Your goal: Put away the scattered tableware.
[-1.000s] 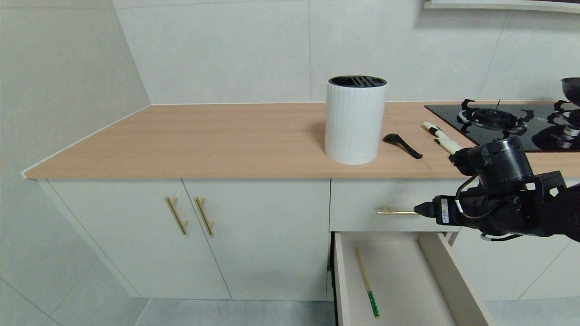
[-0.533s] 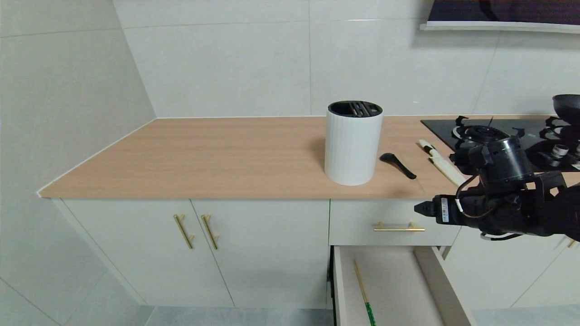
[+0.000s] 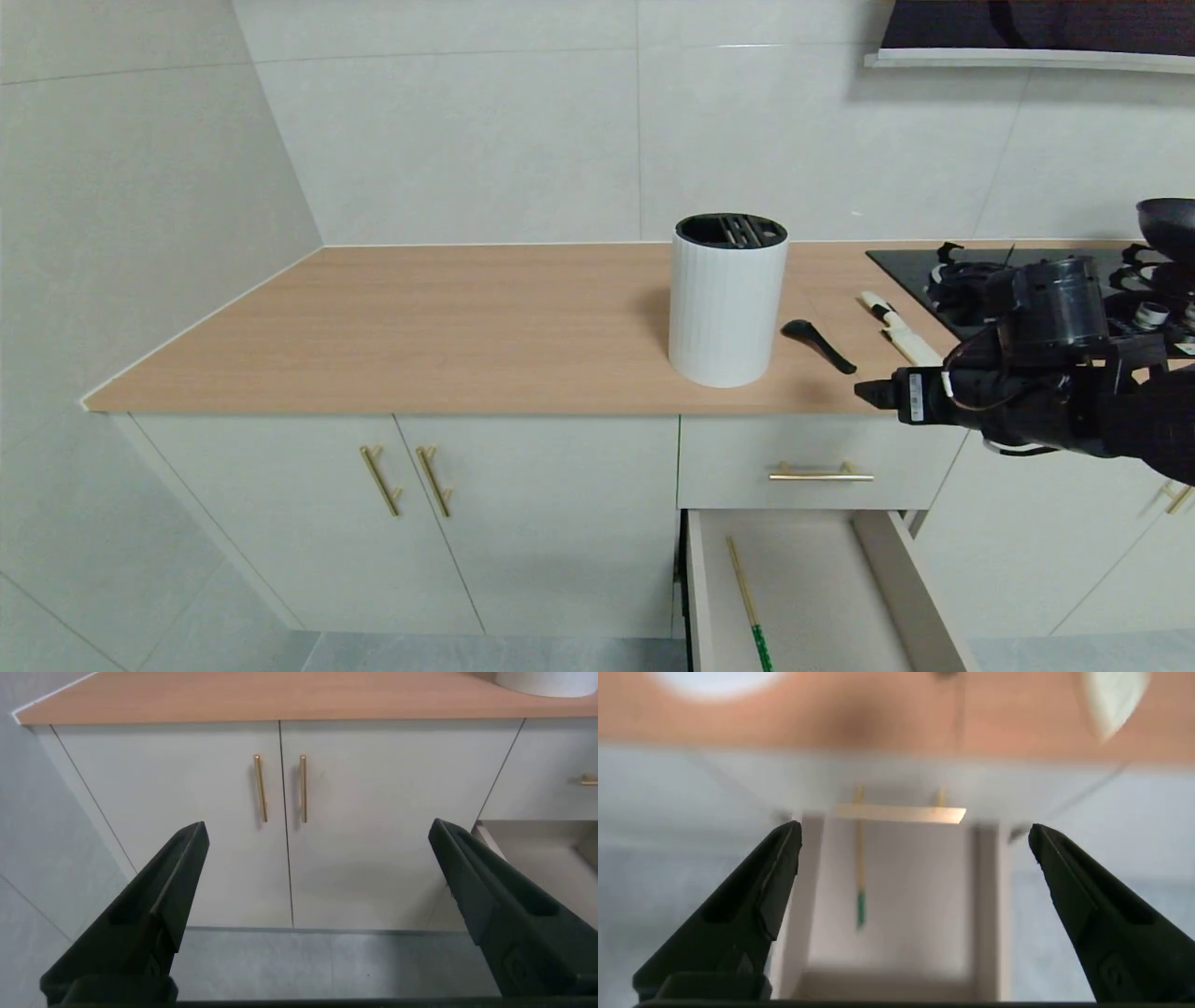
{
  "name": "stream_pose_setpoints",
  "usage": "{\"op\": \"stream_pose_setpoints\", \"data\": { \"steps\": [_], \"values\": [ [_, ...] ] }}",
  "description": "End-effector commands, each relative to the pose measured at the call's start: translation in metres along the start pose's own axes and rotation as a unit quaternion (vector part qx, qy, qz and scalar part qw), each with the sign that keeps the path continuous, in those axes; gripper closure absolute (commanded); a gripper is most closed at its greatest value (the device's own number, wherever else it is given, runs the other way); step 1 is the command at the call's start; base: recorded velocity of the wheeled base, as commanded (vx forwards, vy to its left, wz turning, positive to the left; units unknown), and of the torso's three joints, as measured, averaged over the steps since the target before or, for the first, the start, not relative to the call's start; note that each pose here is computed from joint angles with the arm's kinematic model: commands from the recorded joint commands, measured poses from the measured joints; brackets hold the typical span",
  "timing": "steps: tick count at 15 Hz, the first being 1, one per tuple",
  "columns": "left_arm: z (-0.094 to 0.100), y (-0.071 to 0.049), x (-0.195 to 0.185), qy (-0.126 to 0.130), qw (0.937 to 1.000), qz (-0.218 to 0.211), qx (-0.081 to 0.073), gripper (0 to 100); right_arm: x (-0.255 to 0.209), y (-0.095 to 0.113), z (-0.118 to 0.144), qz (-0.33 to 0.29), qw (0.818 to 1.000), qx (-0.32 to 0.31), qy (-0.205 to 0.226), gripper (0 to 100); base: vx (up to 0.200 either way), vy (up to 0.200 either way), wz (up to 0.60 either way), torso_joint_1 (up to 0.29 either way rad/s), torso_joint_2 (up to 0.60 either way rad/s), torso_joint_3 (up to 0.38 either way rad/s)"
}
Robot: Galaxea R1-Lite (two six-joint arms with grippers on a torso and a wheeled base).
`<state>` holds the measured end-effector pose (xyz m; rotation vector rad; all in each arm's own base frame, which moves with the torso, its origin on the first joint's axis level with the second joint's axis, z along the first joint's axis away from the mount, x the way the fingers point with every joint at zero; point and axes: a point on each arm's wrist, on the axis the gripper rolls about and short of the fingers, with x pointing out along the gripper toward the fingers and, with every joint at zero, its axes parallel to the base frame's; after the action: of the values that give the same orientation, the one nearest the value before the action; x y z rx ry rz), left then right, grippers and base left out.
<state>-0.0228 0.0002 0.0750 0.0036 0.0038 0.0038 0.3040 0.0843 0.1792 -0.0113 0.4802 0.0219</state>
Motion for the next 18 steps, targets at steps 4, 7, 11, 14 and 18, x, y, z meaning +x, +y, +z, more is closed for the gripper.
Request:
{"op": "stream_pose_setpoints", "data": {
  "steps": [4, 7, 11, 14, 18],
  "values": [
    [0.0, 0.0, 0.0, 0.0, 1.0, 0.0, 0.0, 0, 0.06, -0.023, 0.03, 0.023, 0.998, -0.013, -0.05, 0, 0.0, 0.0, 0.0, 0.0, 0.0, 0.0],
    [0.0, 0.0, 0.0, 0.0, 1.0, 0.0, 0.0, 0, 0.083, -0.027, 0.037, 0.054, 0.996, -0.024, -0.061, 0, 0.0, 0.0, 0.0, 0.0, 0.0, 0.0],
    [0.0, 0.0, 0.0, 0.0, 1.0, 0.0, 0.0, 0, 0.109, -0.03, 0.045, 0.093, 0.992, -0.054, -0.073, 0, 0.0, 0.0, 0.0, 0.0, 0.0, 0.0],
    [0.0, 0.0, 0.0, 0.0, 1.0, 0.0, 0.0, 0, 0.129, -0.028, 0.042, 0.104, 0.99, -0.06, -0.072, 0, 0.0, 0.0, 0.0, 0.0, 0.0, 0.0],
    [0.0, 0.0, 0.0, 0.0, 1.0, 0.0, 0.0, 0, 0.149, -0.026, 0.024, 0.115, 0.988, -0.085, -0.056, 0, 0.0, 0.0, 0.0, 0.0, 0.0, 0.0]
  ]
}}
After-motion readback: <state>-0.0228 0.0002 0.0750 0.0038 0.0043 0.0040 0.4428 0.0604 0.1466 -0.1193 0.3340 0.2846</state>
